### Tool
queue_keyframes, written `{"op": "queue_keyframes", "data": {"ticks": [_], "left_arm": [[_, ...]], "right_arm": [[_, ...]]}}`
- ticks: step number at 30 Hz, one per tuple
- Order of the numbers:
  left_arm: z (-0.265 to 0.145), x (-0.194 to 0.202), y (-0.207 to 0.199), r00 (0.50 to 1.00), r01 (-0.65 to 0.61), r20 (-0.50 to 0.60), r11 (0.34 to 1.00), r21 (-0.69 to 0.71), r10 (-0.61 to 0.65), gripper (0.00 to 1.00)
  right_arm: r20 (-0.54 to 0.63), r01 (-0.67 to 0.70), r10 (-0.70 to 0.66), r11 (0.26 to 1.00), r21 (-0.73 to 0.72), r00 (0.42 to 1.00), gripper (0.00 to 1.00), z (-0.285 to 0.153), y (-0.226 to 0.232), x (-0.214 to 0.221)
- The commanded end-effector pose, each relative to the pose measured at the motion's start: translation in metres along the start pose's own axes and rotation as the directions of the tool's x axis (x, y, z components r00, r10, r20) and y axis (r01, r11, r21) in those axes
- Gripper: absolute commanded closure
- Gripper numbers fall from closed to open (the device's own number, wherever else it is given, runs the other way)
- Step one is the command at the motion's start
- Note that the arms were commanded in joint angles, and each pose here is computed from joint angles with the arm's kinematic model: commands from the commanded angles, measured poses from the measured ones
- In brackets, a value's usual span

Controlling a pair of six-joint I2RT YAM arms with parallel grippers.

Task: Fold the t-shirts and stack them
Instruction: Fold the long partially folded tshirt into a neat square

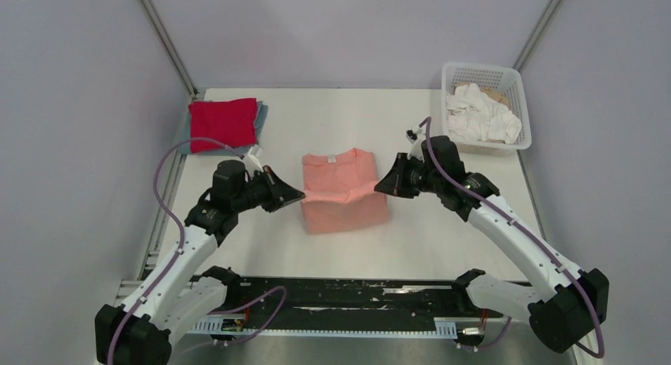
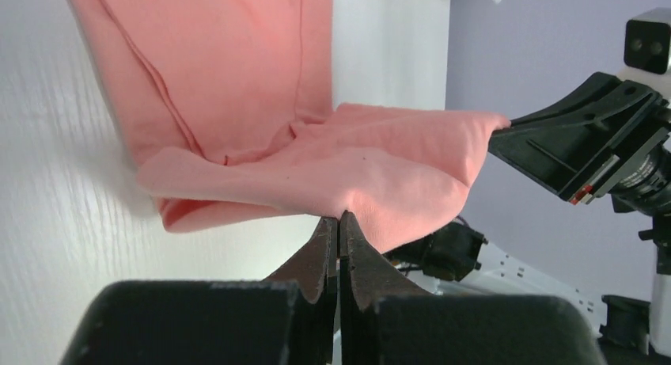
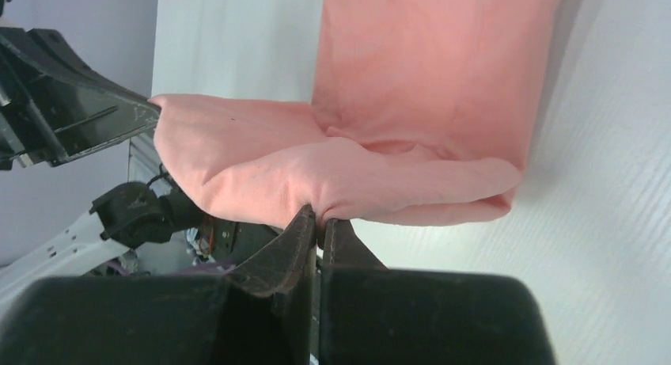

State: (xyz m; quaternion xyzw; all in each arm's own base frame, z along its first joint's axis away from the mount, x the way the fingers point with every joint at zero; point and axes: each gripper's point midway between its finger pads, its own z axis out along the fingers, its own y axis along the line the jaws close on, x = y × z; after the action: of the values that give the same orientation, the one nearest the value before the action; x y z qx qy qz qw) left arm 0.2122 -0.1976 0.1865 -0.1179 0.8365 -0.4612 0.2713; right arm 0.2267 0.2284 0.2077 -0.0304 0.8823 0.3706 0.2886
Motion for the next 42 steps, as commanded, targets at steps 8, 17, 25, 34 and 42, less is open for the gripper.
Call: {"op": "queue_keyframes", "data": {"ticks": [8,17,25,34,42], "left_arm": [[0.022,-0.075,-0.018,0.991,-0.082,0.114,0.995,0.048,0.076,1.0],[0.058,-0.108,-0.002,0.999,-0.024,0.049,0.998,0.053,0.022,1.0],[0.097,-0.133,0.024,1.0,0.022,-0.004,0.999,0.032,-0.022,1.0],[0.133,-0.157,0.069,0.995,0.1,-0.021,0.994,-0.043,-0.101,1.0],[0.157,-0.179,0.099,0.989,0.14,-0.024,0.983,-0.119,-0.143,0.71]], "right_arm": [[0.14,0.032,-0.038,0.999,0.04,0.989,1.0,0.014,-0.007,-0.074],[0.129,-0.005,0.0,0.999,0.039,0.992,1.0,0.043,-0.028,-0.095],[0.146,-0.038,0.033,0.999,0.03,0.989,1.0,0.071,-0.051,-0.116],[0.085,-0.113,0.109,0.993,0.042,0.99,0.99,0.122,-0.092,-0.124],[0.095,-0.145,0.138,0.987,0.07,0.986,0.68,0.159,-0.121,-0.142]]}}
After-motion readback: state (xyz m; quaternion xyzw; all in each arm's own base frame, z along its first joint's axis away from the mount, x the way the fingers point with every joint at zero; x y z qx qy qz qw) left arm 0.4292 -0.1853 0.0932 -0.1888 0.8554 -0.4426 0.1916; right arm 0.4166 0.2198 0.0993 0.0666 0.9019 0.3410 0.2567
